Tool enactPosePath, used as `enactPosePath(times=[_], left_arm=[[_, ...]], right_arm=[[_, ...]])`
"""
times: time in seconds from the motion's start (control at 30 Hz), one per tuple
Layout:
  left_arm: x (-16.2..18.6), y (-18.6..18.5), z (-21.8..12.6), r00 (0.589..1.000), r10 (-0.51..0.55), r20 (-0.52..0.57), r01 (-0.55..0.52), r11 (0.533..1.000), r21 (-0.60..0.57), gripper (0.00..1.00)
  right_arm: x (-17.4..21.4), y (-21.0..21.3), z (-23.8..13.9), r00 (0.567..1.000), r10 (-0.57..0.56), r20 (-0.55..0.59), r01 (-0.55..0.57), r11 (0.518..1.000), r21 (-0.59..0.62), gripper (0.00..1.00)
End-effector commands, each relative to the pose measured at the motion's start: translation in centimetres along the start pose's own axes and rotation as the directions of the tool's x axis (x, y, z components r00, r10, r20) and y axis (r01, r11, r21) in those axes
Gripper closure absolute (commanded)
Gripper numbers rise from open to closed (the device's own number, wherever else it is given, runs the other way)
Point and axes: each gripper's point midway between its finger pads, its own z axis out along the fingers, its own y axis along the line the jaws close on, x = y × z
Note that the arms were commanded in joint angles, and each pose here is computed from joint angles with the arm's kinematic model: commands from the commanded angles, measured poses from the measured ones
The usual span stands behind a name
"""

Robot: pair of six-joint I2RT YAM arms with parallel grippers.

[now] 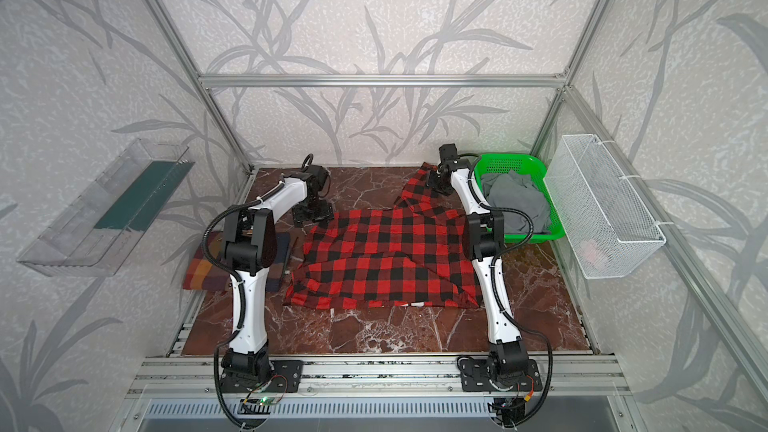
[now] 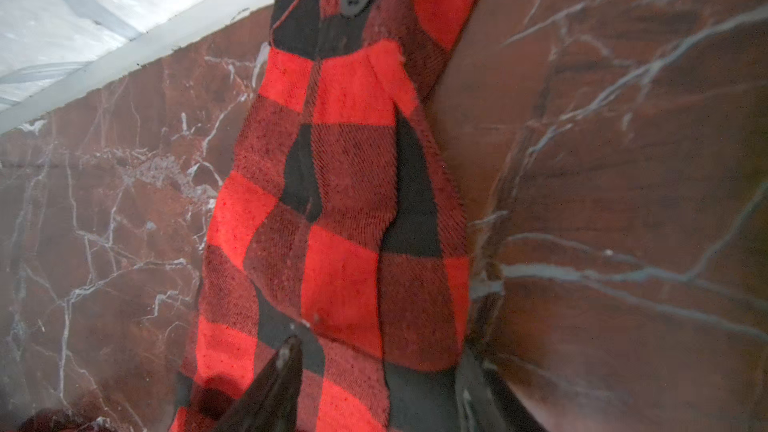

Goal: Fold and stack the long sleeve shirts
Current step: 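Hold the hem corners raised at the far edge with both grippers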

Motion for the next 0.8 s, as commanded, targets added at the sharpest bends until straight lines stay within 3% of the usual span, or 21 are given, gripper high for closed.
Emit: enactPosePath(times=[0.0, 0.23, 0.4, 0.57, 0.77], left_arm=[[-0.2, 0.2, 0.0, 1.000, 0.016, -0.017, -0.017, 1.000, -0.011, 0.15], [-1.4, 0.3, 0.2, 1.000, 0.008, 0.003, -0.008, 1.000, -0.019, 0.20], [-2.2, -0.9, 0.5, 1.000, 0.009, 0.012, -0.010, 1.000, 0.027, 0.23], [-2.6, -1.7, 0.8, 1.000, 0.009, 0.021, -0.010, 0.998, 0.059, 0.29], [-2.9, -2.6, 1.6, 1.000, 0.013, 0.020, -0.015, 0.995, 0.096, 0.46]], right_arm=[[0.1, -0.3, 1.1, 1.000, 0.009, -0.005, -0.009, 0.999, -0.031, 0.49], [-1.1, 0.6, 0.4, 0.999, -0.036, 0.038, 0.038, 0.998, -0.059, 0.77], [-2.1, 1.7, -0.9, 0.994, -0.073, 0.079, 0.079, 0.993, -0.089, 0.90], [-2.8, 2.6, -2.2, 0.988, -0.108, 0.114, 0.120, 0.987, -0.107, 1.00], [-3.7, 4.5, -4.6, 0.973, -0.160, 0.167, 0.185, 0.973, -0.142, 1.00]])
